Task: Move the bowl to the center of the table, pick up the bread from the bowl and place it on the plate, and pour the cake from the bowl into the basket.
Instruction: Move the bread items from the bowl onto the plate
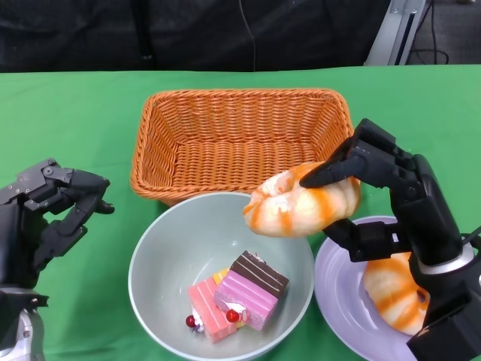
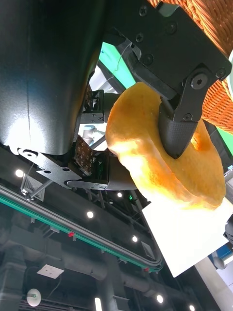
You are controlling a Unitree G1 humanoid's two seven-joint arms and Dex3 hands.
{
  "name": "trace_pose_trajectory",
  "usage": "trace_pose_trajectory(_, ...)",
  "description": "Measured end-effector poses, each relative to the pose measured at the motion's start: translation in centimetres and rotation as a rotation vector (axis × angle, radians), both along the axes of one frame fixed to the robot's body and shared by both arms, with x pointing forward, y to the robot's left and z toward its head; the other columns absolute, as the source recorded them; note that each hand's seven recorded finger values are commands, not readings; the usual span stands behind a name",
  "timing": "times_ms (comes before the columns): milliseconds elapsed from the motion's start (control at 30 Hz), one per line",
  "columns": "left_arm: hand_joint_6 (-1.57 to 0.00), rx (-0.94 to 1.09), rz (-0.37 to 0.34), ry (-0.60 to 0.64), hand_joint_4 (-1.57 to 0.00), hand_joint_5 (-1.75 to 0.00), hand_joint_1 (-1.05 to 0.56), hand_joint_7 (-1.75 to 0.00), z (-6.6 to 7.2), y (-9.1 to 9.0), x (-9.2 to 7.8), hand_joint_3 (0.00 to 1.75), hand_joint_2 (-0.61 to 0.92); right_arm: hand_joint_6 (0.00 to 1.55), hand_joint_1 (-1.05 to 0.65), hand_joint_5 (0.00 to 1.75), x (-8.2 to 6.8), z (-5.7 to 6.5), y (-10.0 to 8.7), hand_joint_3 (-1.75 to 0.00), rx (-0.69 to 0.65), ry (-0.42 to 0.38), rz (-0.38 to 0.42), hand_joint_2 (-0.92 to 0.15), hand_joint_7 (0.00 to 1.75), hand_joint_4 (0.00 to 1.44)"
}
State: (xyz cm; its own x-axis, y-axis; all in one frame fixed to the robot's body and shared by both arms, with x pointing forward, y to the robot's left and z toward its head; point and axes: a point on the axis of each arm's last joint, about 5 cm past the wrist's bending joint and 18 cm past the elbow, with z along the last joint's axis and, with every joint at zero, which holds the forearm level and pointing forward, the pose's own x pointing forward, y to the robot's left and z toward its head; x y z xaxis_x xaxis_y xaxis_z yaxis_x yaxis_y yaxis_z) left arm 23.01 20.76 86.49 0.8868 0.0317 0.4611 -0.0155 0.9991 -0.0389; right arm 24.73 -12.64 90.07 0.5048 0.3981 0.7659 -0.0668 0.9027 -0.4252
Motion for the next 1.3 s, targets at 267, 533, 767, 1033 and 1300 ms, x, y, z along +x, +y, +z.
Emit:
trace_pose_trajectory(267, -1.02, -0.001, 0.000, 0.025, -0.90, -1.16, -0.18, -0.77, -0.3, 0.5, -0.4, 0.28, 0.92, 0.83, -0.07, 1.68, -0.9, -1.3, -4.2, -1.30, 0.033, 0.009, -0.193, -0.40, 1.33, 0.84)
trace_pose_trajectory(533, -1.07, -0.004, -0.003, 0.018, -0.94, -1.09, -0.16, -0.67, -0.2, 1.2, -0.6, 0.28, 0.92, 0.82, -0.06, 1.70, -1.7, -2.3, -6.2, -1.25, 0.029, 0.023, -0.299, -0.44, 1.34, 0.85)
trace_pose_trajectory(767, -1.09, 0.000, -0.002, 0.025, -0.95, -1.09, -0.19, -0.64, -0.3, 1.2, -0.6, 0.26, 0.92, 0.84, -0.05, 1.68, -2.0, -3.0, -6.5, -1.23, 0.038, 0.044, -0.321, -0.43, 1.28, 0.86)
trace_pose_trajectory(1033, -1.09, 0.000, -0.003, 0.014, -0.94, -1.09, -0.17, -0.63, -0.1, 1.2, -0.5, 0.27, 0.92, 0.87, -0.07, 1.70, -2.3, -3.8, -7.6, -1.25, -0.117, 0.038, -0.358, -0.41, 1.17, 0.83)
trace_pose_trajectory(1300, -1.09, -0.006, -0.010, 0.010, -0.94, -1.10, -0.18, -0.63, -0.2, 0.8, -0.9, 0.27, 0.92, 0.89, -0.02, 1.54, -3.1, -5.9, -8.0, -1.18, -0.264, 0.117, -0.385, -0.46, 1.10, 0.84)
